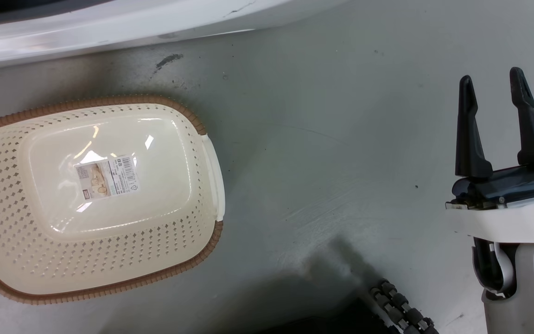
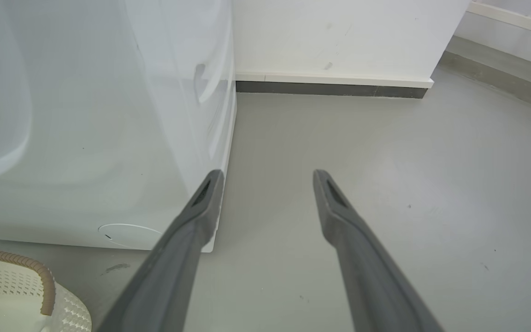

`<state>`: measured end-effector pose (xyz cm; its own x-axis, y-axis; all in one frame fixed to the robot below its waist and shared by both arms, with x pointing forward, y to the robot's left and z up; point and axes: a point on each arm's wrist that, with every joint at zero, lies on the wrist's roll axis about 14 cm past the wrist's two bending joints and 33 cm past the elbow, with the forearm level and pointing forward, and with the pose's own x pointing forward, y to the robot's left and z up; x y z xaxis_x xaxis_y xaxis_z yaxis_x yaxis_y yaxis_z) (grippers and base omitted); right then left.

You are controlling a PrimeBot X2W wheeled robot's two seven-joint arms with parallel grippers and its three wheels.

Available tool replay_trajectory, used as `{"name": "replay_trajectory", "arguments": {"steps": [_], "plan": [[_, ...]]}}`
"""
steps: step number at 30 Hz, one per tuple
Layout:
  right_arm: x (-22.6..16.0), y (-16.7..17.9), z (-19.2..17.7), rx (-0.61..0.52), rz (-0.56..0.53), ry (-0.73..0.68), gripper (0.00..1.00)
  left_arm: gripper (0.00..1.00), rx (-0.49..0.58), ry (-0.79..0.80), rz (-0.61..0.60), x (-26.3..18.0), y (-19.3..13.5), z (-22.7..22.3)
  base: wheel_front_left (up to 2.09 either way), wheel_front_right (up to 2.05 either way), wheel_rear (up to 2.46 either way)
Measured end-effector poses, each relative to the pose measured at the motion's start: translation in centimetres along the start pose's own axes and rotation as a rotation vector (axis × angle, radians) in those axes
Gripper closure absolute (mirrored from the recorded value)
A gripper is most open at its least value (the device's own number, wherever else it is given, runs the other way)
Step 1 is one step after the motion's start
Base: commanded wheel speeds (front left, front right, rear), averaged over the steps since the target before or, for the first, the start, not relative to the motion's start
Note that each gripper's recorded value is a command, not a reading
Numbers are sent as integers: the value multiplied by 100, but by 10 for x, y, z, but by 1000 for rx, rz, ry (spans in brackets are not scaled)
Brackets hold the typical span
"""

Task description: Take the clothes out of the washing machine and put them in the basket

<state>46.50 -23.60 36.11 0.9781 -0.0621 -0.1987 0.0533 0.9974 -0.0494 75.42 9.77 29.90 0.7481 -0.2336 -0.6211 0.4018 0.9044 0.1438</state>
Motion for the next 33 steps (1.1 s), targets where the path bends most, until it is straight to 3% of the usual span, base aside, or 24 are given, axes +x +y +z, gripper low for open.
{"name": "replay_trajectory", "arguments": {"steps": [1, 15, 33], "plan": [[0, 0, 0, 0, -1, 0, 0, 100, -5, -9, -1, 0, 0, 1, 0, 0, 0], [-3, 5, 22, -9, 16, -49, 0, 100, -30, -158, -14, -30, -4, 30, 0, 0, 0], [-26, 30, 71, -15, 80, -155, 0, 100, -41, -395, -40, -139, -22, 37, 0, 0, 0]]}}
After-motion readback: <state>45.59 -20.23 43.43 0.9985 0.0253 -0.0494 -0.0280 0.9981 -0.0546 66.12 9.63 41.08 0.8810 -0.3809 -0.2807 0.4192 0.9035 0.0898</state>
